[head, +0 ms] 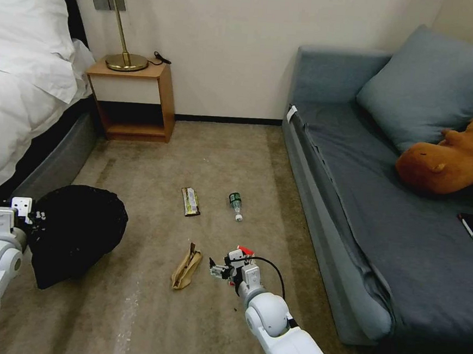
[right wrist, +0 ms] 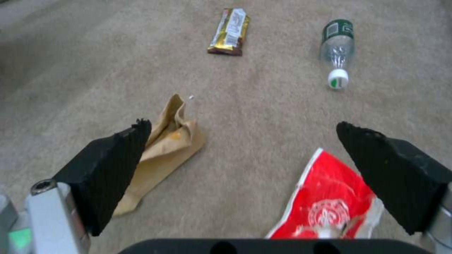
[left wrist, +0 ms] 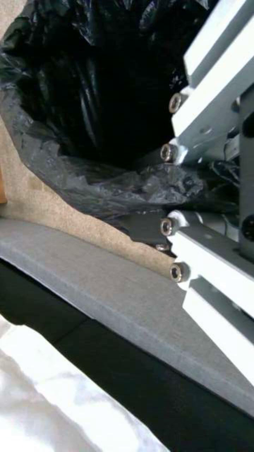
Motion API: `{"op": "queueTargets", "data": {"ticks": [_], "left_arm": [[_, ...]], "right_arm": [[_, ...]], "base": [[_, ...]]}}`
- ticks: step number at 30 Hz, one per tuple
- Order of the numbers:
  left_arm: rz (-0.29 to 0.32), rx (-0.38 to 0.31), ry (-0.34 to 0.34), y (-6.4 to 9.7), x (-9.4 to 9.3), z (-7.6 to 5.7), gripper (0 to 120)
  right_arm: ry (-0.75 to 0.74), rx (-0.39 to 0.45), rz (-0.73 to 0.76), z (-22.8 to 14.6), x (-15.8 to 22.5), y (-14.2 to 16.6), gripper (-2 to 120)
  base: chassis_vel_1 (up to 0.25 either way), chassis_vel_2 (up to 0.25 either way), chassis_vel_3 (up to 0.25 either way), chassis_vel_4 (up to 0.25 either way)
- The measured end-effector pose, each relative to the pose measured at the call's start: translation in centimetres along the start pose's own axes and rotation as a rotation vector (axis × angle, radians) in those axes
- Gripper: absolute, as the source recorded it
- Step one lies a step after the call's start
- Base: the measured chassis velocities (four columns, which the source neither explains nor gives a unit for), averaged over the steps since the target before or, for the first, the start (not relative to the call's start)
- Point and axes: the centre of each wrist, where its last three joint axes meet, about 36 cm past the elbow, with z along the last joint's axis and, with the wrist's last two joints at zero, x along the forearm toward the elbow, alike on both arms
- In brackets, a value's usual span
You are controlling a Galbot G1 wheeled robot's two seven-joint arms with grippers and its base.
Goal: Pick up the trash bin, then pick up the garbage on the floor and place it into the trash bin.
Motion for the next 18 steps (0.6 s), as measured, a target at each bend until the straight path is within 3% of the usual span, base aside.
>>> {"op": "queueTargets", "data": {"ticks": [18], "left_arm": [[0.014, 0.002, 0.006, -0.3, 0.9, 0.9, 5]], "right_arm": [[0.013, 0.034, -0.032, 0.4, -0.6, 1.2, 100]], "base": [[-0.091, 0.083, 0.084, -0.079]]}}
